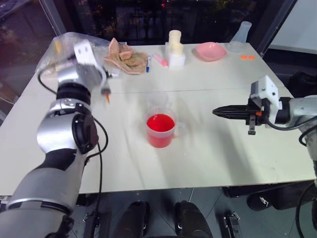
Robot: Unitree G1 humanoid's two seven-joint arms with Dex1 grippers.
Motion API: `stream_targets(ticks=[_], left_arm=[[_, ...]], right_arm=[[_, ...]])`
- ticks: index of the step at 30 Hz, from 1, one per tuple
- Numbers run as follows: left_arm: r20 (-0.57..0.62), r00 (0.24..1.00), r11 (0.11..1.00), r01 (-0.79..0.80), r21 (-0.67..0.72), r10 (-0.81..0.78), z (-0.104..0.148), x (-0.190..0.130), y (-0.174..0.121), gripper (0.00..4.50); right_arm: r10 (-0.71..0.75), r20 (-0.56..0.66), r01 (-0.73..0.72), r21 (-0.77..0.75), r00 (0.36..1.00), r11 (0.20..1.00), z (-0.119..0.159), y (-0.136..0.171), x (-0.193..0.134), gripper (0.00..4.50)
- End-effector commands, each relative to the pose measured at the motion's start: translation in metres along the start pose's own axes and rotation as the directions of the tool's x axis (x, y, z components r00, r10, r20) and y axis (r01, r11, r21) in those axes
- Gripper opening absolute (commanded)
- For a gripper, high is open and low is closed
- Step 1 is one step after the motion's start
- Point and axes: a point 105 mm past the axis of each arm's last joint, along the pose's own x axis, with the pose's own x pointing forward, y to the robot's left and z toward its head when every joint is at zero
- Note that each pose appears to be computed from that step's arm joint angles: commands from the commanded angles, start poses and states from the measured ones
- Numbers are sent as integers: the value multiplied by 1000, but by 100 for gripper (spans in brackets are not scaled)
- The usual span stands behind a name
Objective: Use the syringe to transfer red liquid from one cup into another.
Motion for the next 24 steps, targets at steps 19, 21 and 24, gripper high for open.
stream_targets(ticks=[19,21,24], left_arm=[[331,185,241,961,137,-926,9,-152,-137,152],[315,155,203,971,127,-936,-7,-159,-129,152],[285,131,188,965,181,-949,-23,-168,-120,152]], right_arm=[[-177,427,45,302,887,952,89,-7,-21,0],[-165,433,32,296,886,954,95,-7,-20,88],[-131,456,-9,292,880,956,104,-3,-17,240]])
